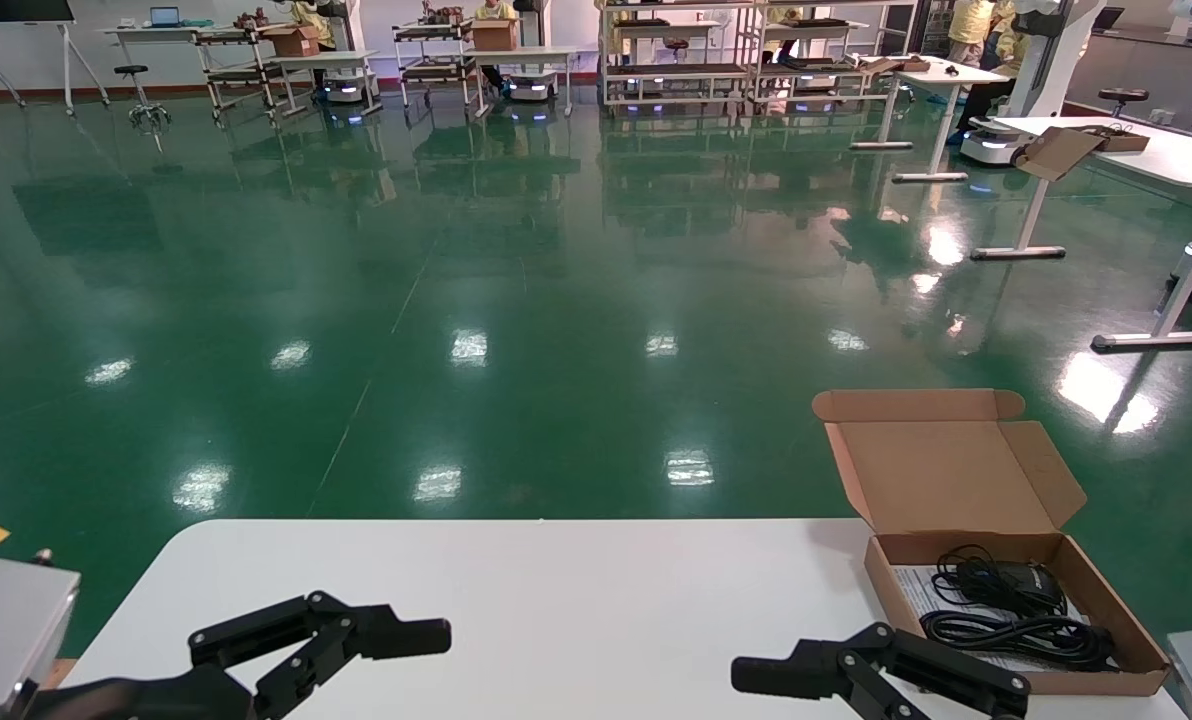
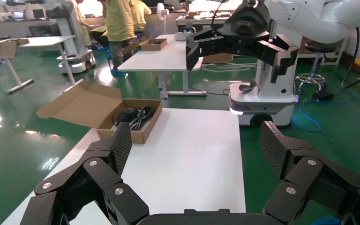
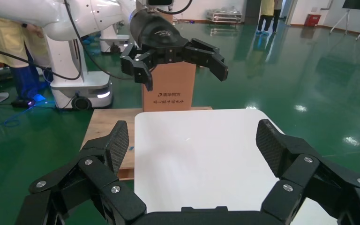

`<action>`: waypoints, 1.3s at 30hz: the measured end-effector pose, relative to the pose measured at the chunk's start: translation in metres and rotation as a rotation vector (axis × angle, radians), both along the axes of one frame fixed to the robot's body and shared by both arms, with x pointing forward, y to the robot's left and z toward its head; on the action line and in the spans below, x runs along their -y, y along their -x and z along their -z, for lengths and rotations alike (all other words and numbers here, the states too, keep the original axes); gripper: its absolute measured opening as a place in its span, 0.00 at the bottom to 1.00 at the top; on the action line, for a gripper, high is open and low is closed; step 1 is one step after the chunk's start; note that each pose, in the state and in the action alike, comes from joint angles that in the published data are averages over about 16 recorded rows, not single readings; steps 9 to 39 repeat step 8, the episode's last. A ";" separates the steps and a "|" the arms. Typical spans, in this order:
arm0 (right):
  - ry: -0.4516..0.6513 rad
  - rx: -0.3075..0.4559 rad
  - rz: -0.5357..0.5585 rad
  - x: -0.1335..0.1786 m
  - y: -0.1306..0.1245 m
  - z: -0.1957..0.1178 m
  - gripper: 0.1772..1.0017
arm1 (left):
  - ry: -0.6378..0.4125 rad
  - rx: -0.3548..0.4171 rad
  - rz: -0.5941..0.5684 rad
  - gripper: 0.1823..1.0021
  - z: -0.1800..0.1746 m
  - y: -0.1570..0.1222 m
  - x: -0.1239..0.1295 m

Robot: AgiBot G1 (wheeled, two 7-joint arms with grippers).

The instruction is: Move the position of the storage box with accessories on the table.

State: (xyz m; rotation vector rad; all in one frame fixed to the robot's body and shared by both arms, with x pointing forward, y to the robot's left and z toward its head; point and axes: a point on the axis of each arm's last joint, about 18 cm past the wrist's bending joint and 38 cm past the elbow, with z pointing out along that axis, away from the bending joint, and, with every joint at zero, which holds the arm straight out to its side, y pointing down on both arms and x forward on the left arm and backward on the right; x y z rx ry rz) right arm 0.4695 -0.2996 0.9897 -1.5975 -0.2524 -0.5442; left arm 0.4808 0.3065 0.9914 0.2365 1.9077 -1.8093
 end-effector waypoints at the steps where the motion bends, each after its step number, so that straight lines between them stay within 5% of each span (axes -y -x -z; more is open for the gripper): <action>1: -0.001 -0.001 0.001 0.000 0.000 0.000 1.00 | 0.000 0.000 0.000 1.00 0.000 0.000 0.000; 39: -0.004 -0.003 0.007 0.001 -0.002 -0.001 1.00 | 0.000 0.000 0.000 1.00 0.000 0.000 0.000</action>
